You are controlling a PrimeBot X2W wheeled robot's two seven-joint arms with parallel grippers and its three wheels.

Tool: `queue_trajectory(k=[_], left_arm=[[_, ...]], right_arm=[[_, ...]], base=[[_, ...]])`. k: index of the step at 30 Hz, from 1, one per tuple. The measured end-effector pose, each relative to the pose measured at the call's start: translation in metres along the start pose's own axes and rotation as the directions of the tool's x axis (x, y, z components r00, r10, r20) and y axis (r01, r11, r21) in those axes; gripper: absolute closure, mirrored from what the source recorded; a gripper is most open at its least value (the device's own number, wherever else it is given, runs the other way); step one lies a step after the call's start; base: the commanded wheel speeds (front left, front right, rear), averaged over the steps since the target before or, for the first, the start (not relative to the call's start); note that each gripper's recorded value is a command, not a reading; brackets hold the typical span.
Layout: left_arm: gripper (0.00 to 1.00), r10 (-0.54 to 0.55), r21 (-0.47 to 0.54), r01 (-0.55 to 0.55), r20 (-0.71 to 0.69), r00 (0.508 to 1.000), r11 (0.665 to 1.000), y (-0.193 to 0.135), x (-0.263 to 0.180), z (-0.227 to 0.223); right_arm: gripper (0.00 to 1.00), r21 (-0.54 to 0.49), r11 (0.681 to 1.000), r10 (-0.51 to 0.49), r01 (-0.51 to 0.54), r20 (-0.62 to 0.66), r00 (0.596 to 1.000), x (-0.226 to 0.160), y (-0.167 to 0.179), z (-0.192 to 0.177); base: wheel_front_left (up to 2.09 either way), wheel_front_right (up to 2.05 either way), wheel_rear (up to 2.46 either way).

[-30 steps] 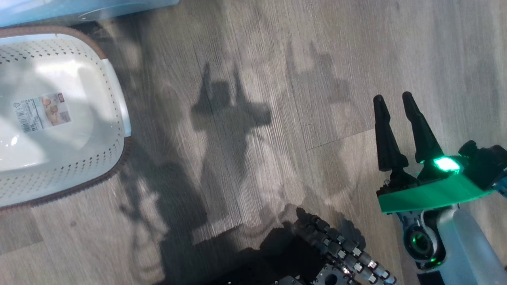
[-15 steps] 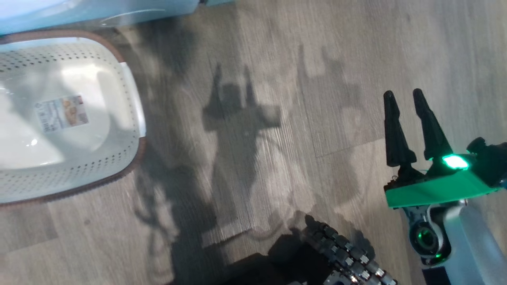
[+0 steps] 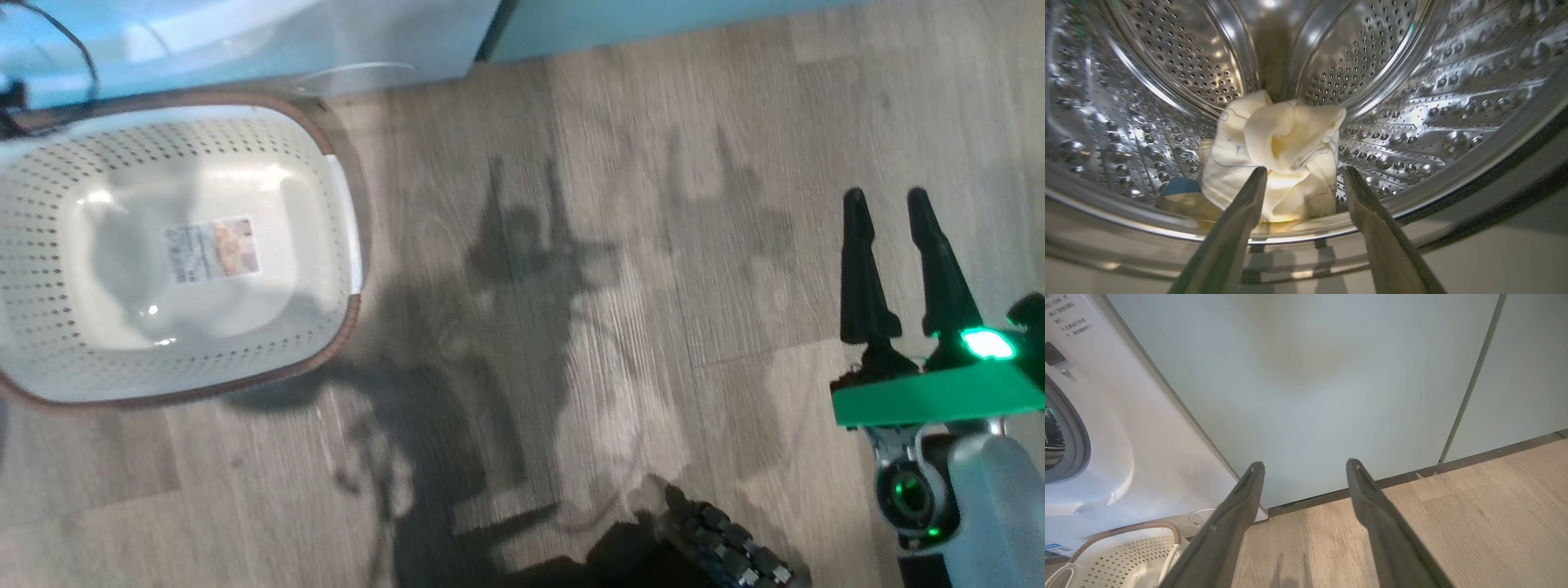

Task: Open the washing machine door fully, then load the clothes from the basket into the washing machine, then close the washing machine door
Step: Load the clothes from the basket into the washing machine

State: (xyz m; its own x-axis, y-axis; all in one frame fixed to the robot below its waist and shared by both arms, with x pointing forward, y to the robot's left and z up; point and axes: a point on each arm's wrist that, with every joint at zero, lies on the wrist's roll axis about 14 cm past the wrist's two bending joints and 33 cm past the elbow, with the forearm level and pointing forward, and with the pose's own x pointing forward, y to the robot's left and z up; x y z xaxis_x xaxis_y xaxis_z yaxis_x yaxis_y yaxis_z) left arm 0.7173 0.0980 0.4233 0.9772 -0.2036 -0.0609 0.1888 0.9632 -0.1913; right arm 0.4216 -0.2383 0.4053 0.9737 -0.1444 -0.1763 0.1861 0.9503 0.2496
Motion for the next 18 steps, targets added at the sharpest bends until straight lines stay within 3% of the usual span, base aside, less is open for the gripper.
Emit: queue_trajectory(k=[7, 18], left_arm=[[0.0, 0.006, -0.005, -0.005, 0.111, 0.994, 1.0, -0.008, -0.058, 0.025], [0.0, 0.056, 0.006, -0.058, 0.161, 0.985, 0.998, -0.013, -0.165, 0.049]], right_arm=[[0.0, -0.017, 1.0, 0.01, -0.009, 0.024, 1.0, -0.008, 0.003, 0.009], [0.0, -0.049, 0.997, 0.064, -0.061, 0.073, 0.995, -0.019, 0.02, 0.028]], base=[[0.0, 0.0, 0.0], [0.0, 0.0, 0.0]])
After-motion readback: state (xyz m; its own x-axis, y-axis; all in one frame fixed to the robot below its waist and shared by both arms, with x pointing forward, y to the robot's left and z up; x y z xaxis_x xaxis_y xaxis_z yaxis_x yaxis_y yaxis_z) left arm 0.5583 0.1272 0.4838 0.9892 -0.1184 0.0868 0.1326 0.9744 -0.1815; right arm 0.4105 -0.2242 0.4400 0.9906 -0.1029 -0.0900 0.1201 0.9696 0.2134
